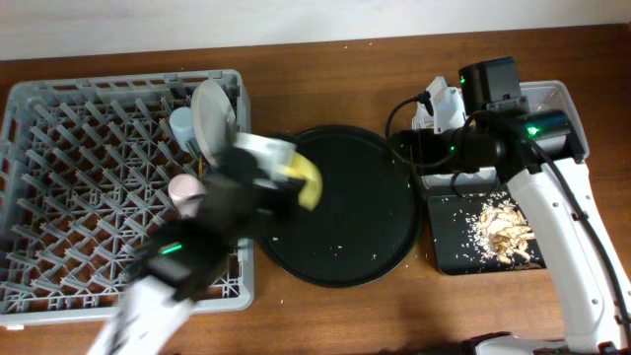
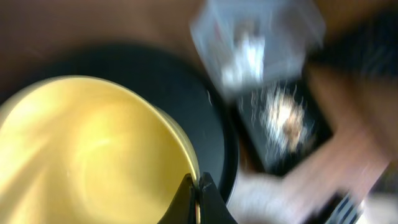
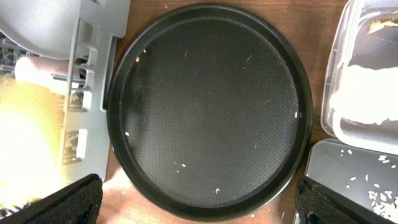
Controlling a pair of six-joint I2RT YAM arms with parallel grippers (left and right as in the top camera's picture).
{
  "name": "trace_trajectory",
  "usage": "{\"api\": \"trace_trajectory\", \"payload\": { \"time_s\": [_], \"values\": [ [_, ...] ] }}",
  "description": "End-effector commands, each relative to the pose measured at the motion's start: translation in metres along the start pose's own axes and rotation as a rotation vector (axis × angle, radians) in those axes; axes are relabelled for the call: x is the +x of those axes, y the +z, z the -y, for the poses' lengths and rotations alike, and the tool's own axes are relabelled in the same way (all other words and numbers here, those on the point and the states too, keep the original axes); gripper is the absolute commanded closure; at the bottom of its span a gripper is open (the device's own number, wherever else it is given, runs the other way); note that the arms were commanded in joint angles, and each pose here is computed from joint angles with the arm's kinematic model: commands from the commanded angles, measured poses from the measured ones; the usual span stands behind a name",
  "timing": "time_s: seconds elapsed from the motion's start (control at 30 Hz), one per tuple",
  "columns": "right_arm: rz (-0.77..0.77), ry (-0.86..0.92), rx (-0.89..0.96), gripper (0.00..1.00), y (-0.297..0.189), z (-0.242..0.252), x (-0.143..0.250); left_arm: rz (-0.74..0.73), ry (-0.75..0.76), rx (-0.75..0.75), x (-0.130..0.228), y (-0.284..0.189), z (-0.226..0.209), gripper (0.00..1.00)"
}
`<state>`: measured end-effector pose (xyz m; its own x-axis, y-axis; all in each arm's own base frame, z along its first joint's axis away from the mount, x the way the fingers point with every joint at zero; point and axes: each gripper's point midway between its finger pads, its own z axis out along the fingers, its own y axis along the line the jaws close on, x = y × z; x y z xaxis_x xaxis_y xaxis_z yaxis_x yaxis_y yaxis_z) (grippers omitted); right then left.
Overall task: Sort waste into correct bins and load items into the dishwasher rack
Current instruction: 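Grasp the yellow bowl with the left gripper and place it in the rack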
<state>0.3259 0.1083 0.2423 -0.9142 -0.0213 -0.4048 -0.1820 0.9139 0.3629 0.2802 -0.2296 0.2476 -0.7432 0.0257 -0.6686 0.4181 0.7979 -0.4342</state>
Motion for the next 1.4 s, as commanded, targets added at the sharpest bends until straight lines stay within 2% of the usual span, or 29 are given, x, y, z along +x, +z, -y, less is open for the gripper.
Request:
{"api": "trace_trajectory", "payload": {
  "time_s": [0.0,0.1,0.2,0.3,0.37,0.43,0.47,0.53,0.57,0.63,0.67,0.7,0.8,0.83,0.93,1.0,1.07,1.1,1.13,1.17,1.2,1.27,1.33,1.37],
  "values": [
    [0.010,-0.012,0.002,0.01,-0.003,0.000,-0.001,0.307,-0.157,0.094,-0.068,-0.114,-0.055,1.00],
    [0.010,-0.012,0.002,0.01,-0.003,0.000,-0.001,0.377,-0.307,0.300,-0.087,-0.159,-0.117,1.00],
    [0.010,-0.012,0.002,0.01,-0.003,0.000,-0.001,0.311,-0.499,0.572,-0.090,-0.140,-0.206,1.00],
    [0.010,-0.012,0.002,0.01,-0.003,0.000,-0.001,0.295,-0.638,0.584,-0.075,-0.093,-0.294,1.00],
    [0.010,-0.012,0.002,0.01,-0.003,0.000,-0.001,0.262,-0.749,0.603,-0.055,-0.067,-0.323,1.00],
    [0.010,-0.012,0.002,0.01,-0.003,0.000,-0.001,0.249,-0.798,0.605,-0.042,-0.052,-0.337,1.00],
    [0.010,-0.012,0.002,0.01,-0.003,0.000,-0.001,0.256,-0.805,0.591,-0.042,-0.052,-0.342,0.95],
    [0.010,-0.012,0.002,0.01,-0.003,0.000,-0.001,0.265,-0.810,0.595,-0.049,-0.060,-0.345,0.87],
    [0.010,-0.012,0.002,0.01,-0.003,0.000,-0.001,0.278,-0.748,0.608,-0.059,-0.071,-0.342,0.76],
    [0.010,-0.012,0.002,0.01,-0.003,0.000,-0.001,0.291,-0.749,0.603,-0.069,-0.086,-0.345,0.70],
    [0.010,-0.012,0.002,0.02,-0.003,0.000,-0.001,0.309,-0.755,0.593,-0.072,-0.098,-0.349,0.51],
    [0.010,-0.012,0.002,0.01,-0.003,0.000,-0.001,0.332,-0.777,0.579,-0.073,-0.111,-0.356,0.41],
    [0.009,-0.012,0.002,0.01,-0.003,0.000,-0.001,0.374,-0.771,0.550,-0.079,-0.137,-0.356,0.39],
    [0.010,-0.012,0.002,0.01,-0.003,0.000,-0.001,0.386,-0.710,0.538,-0.092,-0.150,-0.339,0.39],
    [0.010,-0.012,0.002,0.01,-0.003,0.000,-0.001,0.395,-0.416,0.540,-0.134,-0.177,-0.237,0.39],
    [0.010,-0.012,0.002,0.01,-0.003,0.000,-0.001,0.411,-0.336,0.587,-0.155,-0.177,-0.197,0.39],
    [0.009,-0.012,0.002,0.01,-0.003,0.000,-0.001,0.447,-0.282,0.646,-0.193,-0.186,-0.162,0.39],
    [0.010,-0.012,0.002,0.01,-0.003,0.000,-0.001,0.465,-0.272,0.655,-0.204,-0.189,-0.156,0.38],
    [0.010,-0.012,0.002,0.01,-0.003,0.000,-0.001,0.491,-0.256,0.643,-0.227,-0.193,-0.153,0.32],
    [0.010,-0.012,0.002,0.01,-0.003,0.000,-0.001,0.511,-0.314,0.593,-0.241,-0.186,-0.170,0.01],
    [0.010,-0.012,0.002,0.01,-0.003,0.000,-0.001,0.520,-0.375,0.525,-0.243,-0.173,-0.191,0.01],
    [0.010,-0.012,0.002,0.01,-0.003,0.000,-0.001,0.493,-0.488,0.277,-0.220,-0.133,-0.232,0.01],
    [0.010,-0.012,0.002,0.01,-0.003,0.000,-0.001,0.388,-0.493,-0.125,-0.173,-0.099,-0.276,0.01],
    [0.010,-0.012,0.002,0.01,-0.003,0.000,-0.001,0.290,-0.505,-0.388,-0.138,-0.093,-0.307,0.01]
  ]
}}
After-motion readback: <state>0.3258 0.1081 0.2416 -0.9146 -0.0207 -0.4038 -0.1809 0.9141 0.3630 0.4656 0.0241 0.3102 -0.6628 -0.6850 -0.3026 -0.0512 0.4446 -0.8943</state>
